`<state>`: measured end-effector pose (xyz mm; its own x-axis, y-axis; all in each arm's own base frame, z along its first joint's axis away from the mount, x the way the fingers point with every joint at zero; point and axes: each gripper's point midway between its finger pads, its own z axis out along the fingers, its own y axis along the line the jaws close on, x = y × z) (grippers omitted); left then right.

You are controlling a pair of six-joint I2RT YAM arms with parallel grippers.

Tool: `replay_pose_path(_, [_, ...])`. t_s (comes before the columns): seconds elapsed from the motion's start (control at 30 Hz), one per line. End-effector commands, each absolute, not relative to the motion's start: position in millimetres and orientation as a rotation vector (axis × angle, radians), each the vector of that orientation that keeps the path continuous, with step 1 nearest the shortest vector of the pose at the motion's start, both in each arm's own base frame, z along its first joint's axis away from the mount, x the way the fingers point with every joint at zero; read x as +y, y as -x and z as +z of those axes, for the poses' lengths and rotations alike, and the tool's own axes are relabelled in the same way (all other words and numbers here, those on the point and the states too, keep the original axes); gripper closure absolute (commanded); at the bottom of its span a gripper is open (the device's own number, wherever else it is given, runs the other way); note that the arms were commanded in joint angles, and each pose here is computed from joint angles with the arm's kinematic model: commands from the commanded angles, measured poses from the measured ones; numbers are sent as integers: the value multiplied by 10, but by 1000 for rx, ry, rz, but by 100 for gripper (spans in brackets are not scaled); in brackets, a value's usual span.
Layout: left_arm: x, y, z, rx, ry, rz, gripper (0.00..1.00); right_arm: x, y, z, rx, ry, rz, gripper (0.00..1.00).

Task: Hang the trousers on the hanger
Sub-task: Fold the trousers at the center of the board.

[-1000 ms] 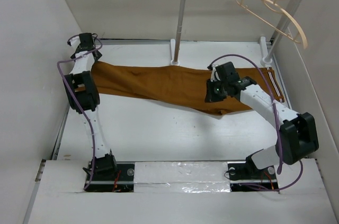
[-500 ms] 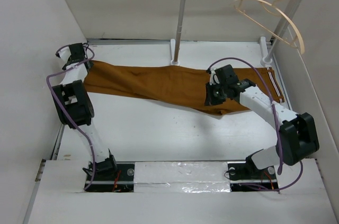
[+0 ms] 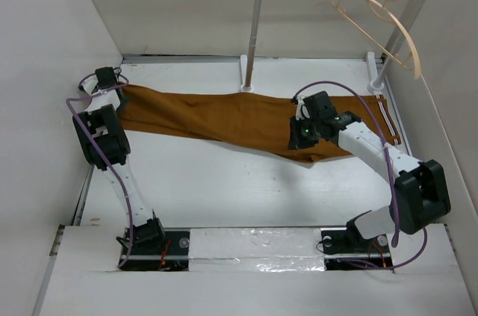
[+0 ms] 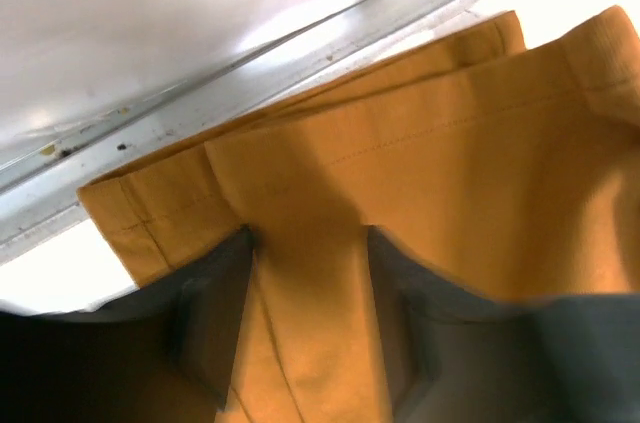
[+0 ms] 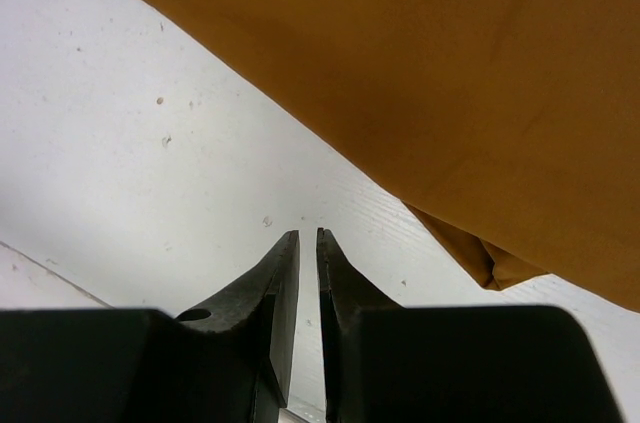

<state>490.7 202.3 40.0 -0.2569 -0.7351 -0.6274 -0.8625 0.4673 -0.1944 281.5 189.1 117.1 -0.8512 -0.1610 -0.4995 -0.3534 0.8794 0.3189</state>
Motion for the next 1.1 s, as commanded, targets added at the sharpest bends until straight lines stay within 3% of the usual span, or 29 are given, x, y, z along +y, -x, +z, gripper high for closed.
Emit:
replay_pose_path(0.0, [2078, -4937, 491, 2015, 1337, 243, 63, 1928, -2909, 1408, 2505, 385, 557, 81])
replay_pose_path(0.1, [2088, -4910, 569, 1995, 1336, 250, 91, 1920, -2928, 1400, 2504, 381, 546, 81])
replay_pose_path(0.2, [2074, -4872, 723, 1965, 1327, 238, 100, 1921, -2925, 1369, 2505, 383, 547, 81])
replay_pose_path(0.47, [2068, -4672, 1235, 1862, 1285, 245, 100, 1920, -2902, 1324, 2500, 393, 573, 81])
replay_pose_path(0.8, [2073, -4337, 830, 1951, 1318, 370, 100, 1835, -2890, 1316, 2493, 372, 578, 81])
replay_pose_path(1.0, [2105, -4215, 666, 2000, 1343, 448, 89, 1686, -2954, 1370, 2489, 321, 536, 81])
replay_pose_path(1.07, [2092, -4180, 631, 2018, 1340, 454, 79, 1577, -3008, 1421, 2477, 279, 509, 81])
